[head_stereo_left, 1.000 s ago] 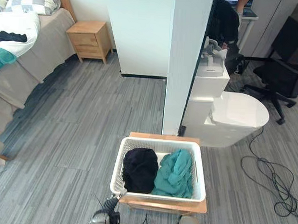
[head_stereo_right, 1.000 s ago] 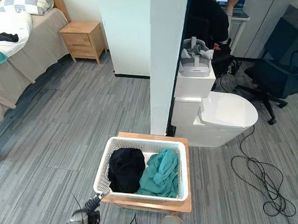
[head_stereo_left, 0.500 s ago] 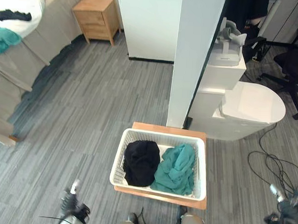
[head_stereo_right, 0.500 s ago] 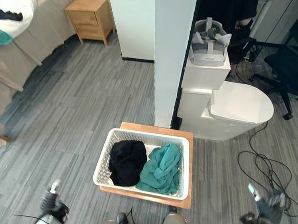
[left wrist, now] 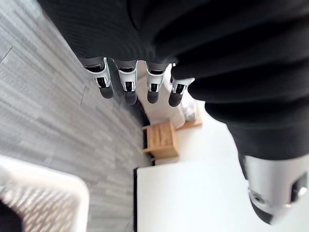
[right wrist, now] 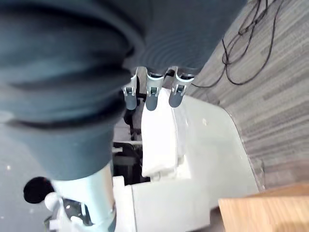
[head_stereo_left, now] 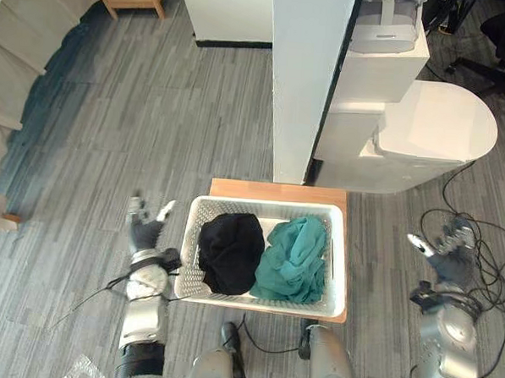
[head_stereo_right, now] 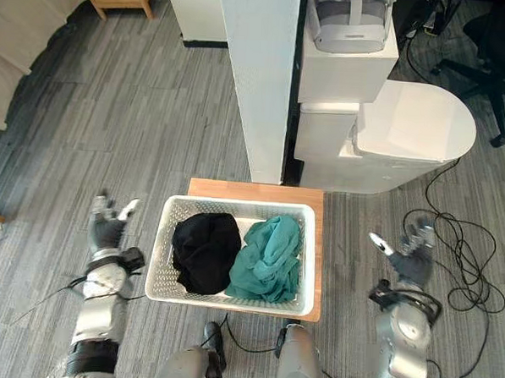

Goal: Pick up the laundry basket with both hands and put the clothes into the washing machine.

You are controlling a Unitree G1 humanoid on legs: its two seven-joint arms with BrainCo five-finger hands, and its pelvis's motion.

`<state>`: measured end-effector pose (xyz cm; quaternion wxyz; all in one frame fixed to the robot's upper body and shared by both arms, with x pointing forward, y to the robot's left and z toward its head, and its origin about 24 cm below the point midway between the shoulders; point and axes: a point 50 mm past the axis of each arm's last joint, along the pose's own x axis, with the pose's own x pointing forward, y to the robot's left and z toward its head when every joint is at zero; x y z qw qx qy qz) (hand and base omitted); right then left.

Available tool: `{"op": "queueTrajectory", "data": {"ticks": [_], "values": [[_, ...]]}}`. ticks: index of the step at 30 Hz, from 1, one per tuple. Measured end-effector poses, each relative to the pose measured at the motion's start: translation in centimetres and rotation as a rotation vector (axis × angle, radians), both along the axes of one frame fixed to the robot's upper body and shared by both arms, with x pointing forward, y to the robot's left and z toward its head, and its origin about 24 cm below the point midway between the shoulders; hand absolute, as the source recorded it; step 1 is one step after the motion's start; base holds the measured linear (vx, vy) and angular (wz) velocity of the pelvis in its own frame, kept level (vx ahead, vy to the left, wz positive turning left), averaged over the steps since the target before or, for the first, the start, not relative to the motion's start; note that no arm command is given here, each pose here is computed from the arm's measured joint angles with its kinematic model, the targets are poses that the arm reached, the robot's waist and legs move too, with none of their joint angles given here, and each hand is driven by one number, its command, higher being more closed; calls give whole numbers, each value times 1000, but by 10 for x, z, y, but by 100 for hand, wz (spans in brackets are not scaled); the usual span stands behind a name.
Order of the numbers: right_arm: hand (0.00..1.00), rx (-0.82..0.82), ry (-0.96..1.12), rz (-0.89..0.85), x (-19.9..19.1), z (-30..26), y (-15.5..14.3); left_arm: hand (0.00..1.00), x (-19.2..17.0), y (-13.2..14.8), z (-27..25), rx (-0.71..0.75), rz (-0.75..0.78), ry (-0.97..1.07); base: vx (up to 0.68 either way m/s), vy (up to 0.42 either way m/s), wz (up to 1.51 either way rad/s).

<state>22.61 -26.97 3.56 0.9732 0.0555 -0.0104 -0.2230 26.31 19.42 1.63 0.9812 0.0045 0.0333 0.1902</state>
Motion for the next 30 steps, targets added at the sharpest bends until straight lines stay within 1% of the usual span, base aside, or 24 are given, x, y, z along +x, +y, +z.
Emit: {"op": "queueTrajectory", "data": {"ticks": [2,6,9,18,22,25,30], "values": [[0,23,56,95,22,-10,18,0,9,-23,-15,32,-95,89,-2,51,2],[0,-10,107,199,44,-13,40,0,20,-27,-10,79,-106,81,-31,41,9],[0,-18,89,245,58,-6,53,0,23,-30,-26,114,-115,190,-43,69,1],[0,-8,179,212,64,-22,54,0,14,-32,-48,126,-124,322,-76,54,9],[0,-12,235,243,64,-34,61,0,15,-29,-48,191,-144,330,-102,13,0],[0,-16,266,271,63,-40,67,0,18,-26,-44,238,-130,320,-102,2,-8],[0,-21,274,279,63,-42,67,0,25,-23,-41,325,-140,322,-50,11,-2]]}}
